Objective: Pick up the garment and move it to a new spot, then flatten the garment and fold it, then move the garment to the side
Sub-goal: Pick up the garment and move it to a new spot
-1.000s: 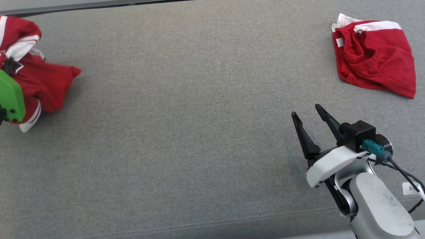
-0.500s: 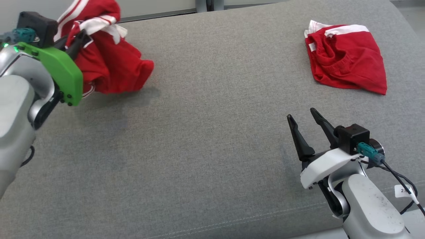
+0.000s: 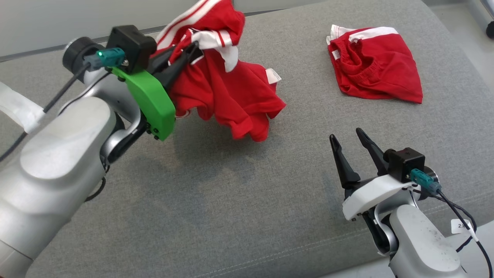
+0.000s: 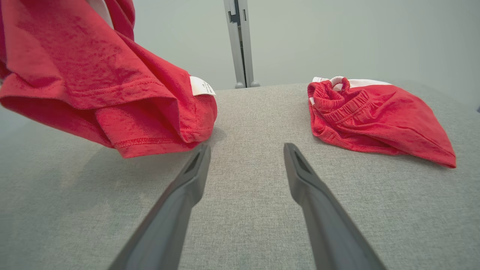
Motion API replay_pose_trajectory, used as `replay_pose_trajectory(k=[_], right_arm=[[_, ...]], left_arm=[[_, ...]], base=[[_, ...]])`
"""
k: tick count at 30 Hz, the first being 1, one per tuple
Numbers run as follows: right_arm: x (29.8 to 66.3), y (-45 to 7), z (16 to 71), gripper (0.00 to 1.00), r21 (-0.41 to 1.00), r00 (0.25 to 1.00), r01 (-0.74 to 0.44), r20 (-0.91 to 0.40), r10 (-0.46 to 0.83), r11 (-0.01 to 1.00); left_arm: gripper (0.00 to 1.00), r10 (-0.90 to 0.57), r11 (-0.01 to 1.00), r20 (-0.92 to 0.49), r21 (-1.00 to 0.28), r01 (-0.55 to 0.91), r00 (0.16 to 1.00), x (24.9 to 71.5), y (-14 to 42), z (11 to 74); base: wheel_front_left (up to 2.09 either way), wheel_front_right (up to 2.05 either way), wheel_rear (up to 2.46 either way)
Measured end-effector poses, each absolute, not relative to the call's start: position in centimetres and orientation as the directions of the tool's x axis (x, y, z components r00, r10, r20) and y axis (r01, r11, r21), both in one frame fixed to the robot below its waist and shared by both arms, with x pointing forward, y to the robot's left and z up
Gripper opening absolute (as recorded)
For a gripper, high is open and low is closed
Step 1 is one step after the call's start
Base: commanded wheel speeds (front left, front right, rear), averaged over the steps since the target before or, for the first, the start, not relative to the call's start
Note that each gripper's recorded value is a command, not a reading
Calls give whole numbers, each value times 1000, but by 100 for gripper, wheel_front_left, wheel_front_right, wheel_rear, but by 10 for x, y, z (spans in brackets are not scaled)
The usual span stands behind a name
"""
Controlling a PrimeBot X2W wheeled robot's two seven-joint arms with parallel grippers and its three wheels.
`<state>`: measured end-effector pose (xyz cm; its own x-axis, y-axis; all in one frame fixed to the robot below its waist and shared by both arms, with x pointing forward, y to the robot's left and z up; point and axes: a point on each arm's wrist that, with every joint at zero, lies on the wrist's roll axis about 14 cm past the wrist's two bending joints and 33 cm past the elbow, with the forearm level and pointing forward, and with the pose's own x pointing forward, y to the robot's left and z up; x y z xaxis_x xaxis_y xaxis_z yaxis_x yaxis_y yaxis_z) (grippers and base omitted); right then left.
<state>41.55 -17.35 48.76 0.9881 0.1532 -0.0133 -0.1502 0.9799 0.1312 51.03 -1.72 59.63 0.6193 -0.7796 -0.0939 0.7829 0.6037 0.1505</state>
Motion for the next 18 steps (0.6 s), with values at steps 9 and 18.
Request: replay_pose_trajectory(k=[9,18], right_arm=[[416,-175,480,100,142,990,-135,-27,140,981],[417,-167,481,100,142,985,-162,-26,168,976]], left_arm=[[0,-797,597,-109,1,802,593,478,-36,544],[0,-701,713,-144,-125,690,699,461,-10,489]], base=[[0,0,0],[0,0,0]])
